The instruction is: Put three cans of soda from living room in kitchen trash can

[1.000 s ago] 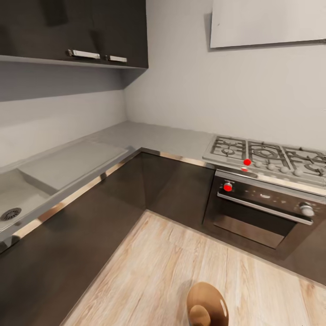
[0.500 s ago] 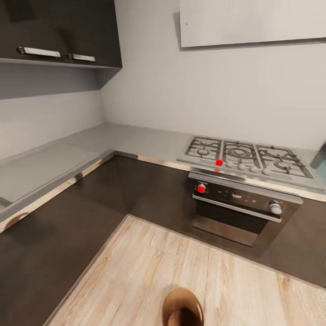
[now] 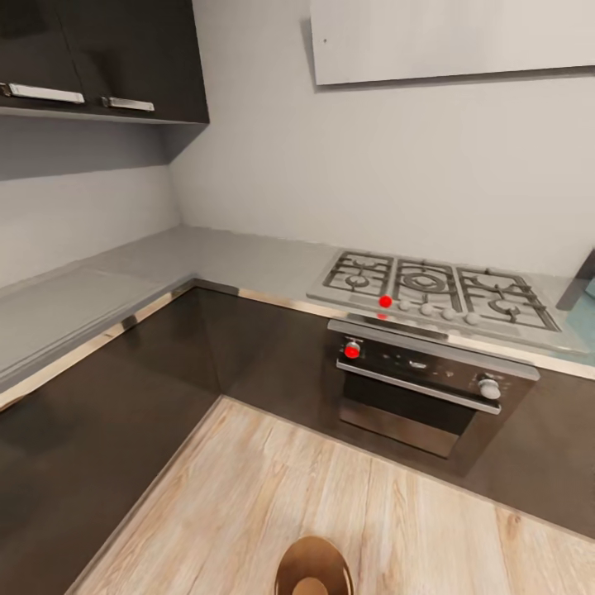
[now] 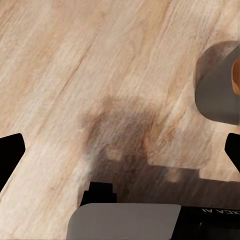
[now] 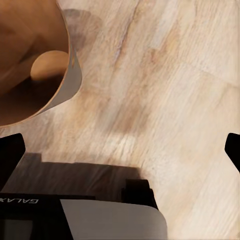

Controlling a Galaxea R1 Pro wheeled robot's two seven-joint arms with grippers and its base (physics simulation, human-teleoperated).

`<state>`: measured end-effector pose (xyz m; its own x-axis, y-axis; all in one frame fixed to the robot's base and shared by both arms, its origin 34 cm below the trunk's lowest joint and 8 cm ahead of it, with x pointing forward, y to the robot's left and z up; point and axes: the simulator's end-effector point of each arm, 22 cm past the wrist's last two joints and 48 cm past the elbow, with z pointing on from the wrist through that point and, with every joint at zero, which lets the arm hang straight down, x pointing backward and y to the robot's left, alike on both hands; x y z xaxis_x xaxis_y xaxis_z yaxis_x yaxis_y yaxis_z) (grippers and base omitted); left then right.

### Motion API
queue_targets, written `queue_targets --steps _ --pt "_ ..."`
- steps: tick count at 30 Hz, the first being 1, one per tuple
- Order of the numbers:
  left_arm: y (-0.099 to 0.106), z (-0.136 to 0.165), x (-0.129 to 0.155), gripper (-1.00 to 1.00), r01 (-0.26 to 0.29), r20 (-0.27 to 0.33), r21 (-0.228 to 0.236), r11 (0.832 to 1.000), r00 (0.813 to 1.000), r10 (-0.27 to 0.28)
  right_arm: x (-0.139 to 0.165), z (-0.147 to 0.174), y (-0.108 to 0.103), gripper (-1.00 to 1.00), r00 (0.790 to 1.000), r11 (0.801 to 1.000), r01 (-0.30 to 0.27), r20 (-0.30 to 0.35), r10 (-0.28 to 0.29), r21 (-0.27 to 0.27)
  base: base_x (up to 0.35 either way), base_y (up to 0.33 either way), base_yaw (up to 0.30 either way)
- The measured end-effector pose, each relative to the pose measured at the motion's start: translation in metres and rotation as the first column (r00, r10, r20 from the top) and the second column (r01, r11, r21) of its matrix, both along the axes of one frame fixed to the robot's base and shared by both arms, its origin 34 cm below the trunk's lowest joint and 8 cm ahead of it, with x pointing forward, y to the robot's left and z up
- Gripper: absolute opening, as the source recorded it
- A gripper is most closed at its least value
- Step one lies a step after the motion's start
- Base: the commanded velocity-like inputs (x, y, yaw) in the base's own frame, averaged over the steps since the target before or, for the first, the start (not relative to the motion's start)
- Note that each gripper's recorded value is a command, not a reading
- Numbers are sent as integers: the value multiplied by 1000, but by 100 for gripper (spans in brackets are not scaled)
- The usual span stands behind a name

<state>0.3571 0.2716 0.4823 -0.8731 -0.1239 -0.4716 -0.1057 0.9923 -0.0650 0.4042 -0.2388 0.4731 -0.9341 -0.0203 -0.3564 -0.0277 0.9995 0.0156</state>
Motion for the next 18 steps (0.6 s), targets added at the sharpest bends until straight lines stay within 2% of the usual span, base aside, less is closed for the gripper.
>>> queue_targets --steps 18 --pt "0 0 0 100 -1 0 0 1000 1000 1 -1 0 0 100 1000 1000 0 0 0 0 2 -4 0"
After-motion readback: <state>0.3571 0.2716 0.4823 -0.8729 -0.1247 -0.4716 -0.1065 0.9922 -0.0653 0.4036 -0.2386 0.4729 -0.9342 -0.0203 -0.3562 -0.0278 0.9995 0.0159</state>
